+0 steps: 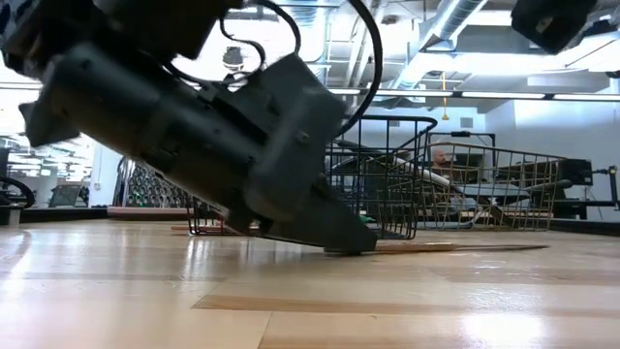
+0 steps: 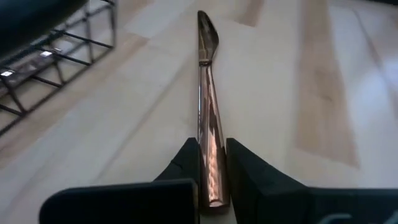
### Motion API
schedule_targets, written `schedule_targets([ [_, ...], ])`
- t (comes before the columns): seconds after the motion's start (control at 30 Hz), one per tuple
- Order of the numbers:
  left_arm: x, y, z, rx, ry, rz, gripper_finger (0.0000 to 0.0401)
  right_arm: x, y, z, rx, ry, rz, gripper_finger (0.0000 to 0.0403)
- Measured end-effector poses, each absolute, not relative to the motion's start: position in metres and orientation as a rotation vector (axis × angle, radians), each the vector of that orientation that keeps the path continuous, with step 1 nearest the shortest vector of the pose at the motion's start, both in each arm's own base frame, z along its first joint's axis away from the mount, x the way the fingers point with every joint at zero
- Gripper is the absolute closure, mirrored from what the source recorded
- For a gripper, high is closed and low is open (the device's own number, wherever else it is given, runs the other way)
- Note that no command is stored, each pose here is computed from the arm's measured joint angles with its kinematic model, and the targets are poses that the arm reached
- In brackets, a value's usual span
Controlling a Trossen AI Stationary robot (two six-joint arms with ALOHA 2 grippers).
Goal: Pick & Place Kitchen Items
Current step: Put the table knife into the bottom wire basket
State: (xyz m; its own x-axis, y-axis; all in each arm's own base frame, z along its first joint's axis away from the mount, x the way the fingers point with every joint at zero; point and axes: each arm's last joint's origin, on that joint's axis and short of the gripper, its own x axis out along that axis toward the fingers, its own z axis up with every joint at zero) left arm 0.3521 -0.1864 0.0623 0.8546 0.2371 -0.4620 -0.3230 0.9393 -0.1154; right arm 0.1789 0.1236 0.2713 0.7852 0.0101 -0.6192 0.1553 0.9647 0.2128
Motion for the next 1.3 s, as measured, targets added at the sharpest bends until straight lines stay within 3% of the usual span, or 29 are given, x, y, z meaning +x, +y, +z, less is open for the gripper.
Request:
schedule_targets([
  [0.5,0.344,-0.205,0.085,-0.193,0.46,0.208,0.0379,0.138,0.097,0.316,0.347,0.413,-0.081,0.0403],
  [0.63,0.344,-0.207,0.095,-0.204,0.433,0.204,0.0401,0.13,0.096,0.32,0.343,0.374,-0.087,0.0403],
  [1.0,0.339,-0.202,0.125,-0.198,0.429,0.224,0.04,0.125,0.098,0.321,0.305,0.347,-0.099,0.0403],
  [1.13,0.343,-0.207,0.126,-0.257,0.374,0.174,0.0377,0.125,0.098,0.321,0.305,0.347,-0.101,0.0403],
  [1.3,0.343,-0.212,0.123,-0.194,0.358,0.123,0.032,0.125,0.098,0.321,0.305,0.347,-0.101,0.0403],
])
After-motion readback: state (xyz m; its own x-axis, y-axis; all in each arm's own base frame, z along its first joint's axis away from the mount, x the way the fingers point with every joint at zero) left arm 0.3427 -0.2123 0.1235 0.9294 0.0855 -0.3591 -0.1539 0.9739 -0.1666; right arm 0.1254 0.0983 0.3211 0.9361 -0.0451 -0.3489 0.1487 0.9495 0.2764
